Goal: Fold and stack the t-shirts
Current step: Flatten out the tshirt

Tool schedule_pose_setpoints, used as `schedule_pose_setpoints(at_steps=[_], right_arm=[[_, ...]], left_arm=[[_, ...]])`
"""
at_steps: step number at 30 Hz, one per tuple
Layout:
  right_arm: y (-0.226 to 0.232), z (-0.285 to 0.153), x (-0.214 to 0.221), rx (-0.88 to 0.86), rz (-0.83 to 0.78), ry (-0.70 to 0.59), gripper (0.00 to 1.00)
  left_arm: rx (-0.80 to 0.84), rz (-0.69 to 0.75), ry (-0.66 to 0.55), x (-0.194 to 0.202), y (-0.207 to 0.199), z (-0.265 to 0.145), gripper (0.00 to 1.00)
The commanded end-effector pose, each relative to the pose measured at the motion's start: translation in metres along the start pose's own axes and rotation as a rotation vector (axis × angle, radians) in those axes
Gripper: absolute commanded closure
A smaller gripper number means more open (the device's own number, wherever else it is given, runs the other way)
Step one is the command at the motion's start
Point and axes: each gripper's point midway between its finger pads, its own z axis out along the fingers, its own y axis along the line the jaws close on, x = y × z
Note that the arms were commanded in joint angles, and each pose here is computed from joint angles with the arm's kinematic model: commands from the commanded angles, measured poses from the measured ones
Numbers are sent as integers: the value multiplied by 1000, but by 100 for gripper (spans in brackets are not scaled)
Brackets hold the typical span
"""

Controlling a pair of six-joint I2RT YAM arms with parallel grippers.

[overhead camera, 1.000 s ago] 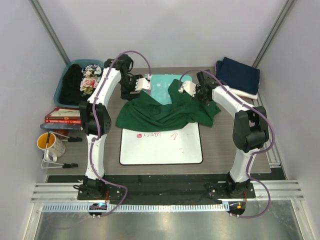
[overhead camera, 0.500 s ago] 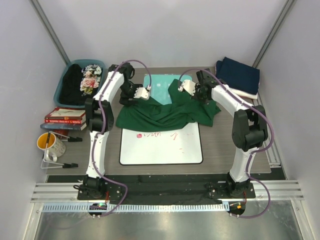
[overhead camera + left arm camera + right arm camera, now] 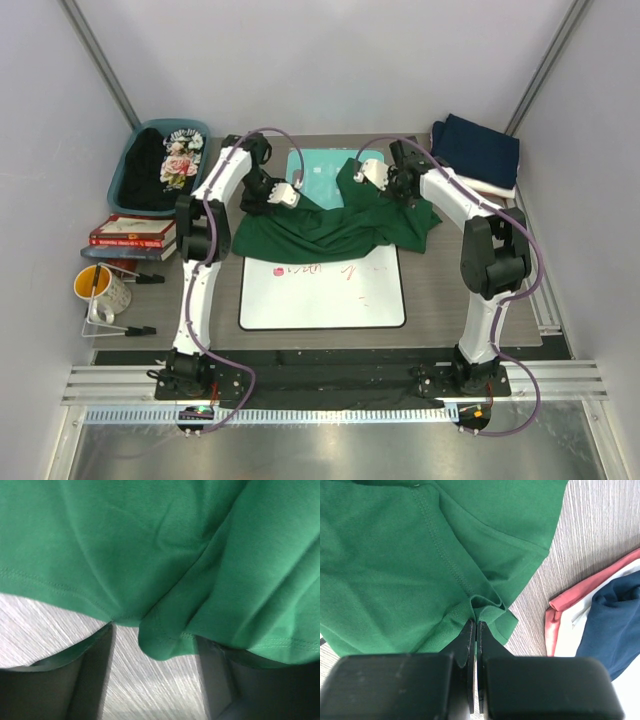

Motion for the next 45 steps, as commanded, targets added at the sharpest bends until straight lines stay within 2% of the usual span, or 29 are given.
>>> schedule_pose_setpoints(at_steps=[1, 2, 3, 5, 6, 11, 15, 18, 19, 21, 22, 24, 25, 26, 27, 29, 32, 38, 41, 42, 43, 45], right_arm=[[-19, -9, -16, 62, 1, -37, 99], [-19, -8, -16, 61, 1, -34, 99], [-19, -9, -16, 61, 1, -34, 99], [-18, -8, -15, 60, 1, -31, 99], [-18, -8, -15, 60, 1, -31, 99], [-19, -7, -15, 61, 1, -30, 99], [-22, -8, -18, 68, -2, -34, 99], [-27, -11, -19, 87, -6, -36, 99], [-30, -13, -18, 100, -5, -30, 99], [-34, -14, -18, 117, -5, -30, 99], [-37, -16, -18, 133, -8, -24, 99], [-45, -19, -20, 165, -6, -27, 99], [-48, -22, -21, 179, -6, -32, 99], [-54, -27, -23, 205, -3, -37, 99], [-58, -30, -24, 222, 1, -40, 99], [-71, -39, -25, 285, 14, -39, 99], [-95, -64, -28, 402, 48, -56, 99], [-132, -131, -24, 614, 155, -117, 99], [-130, -162, -19, 651, 184, -162, 99], [-126, -168, -18, 646, 179, -179, 99], [-120, -187, -21, 649, 156, -226, 99], [-93, -175, -16, 557, 70, -229, 99]], left_arm=[[254, -23, -4, -4, -62, -3, 49], [272, -25, 5, -3, -65, -2, 57], [276, -20, 13, -4, -66, -2, 75], [288, -31, 30, -2, -68, -1, 96], [288, -35, 44, -2, -68, -3, 100], [269, -116, 36, -10, -72, -16, 100], [148, -194, 57, -20, -60, -40, 100], [26, -227, 91, -27, -51, -68, 100], [-72, -222, 100, -30, -41, -91, 100], [-154, -251, 104, -33, -37, -109, 100], [-261, -247, 101, -37, -25, -132, 100], [-336, -265, 115, -37, -22, -150, 100], [-418, -271, 112, -38, -10, -162, 100], [-490, -273, 124, -40, -9, -185, 100], [-507, -279, 128, -40, -10, -188, 100], [-649, -291, 155, -39, -1, -219, 100], [-758, -307, 178, -35, 4, -233, 100], [-914, -401, 213, -27, -14, -251, 100], [-927, -455, 205, -28, -37, -248, 100], [-889, -459, 209, -26, -51, -234, 100], [-894, -437, 170, -34, -65, -240, 100], [-794, -381, 159, -37, -98, -211, 100]])
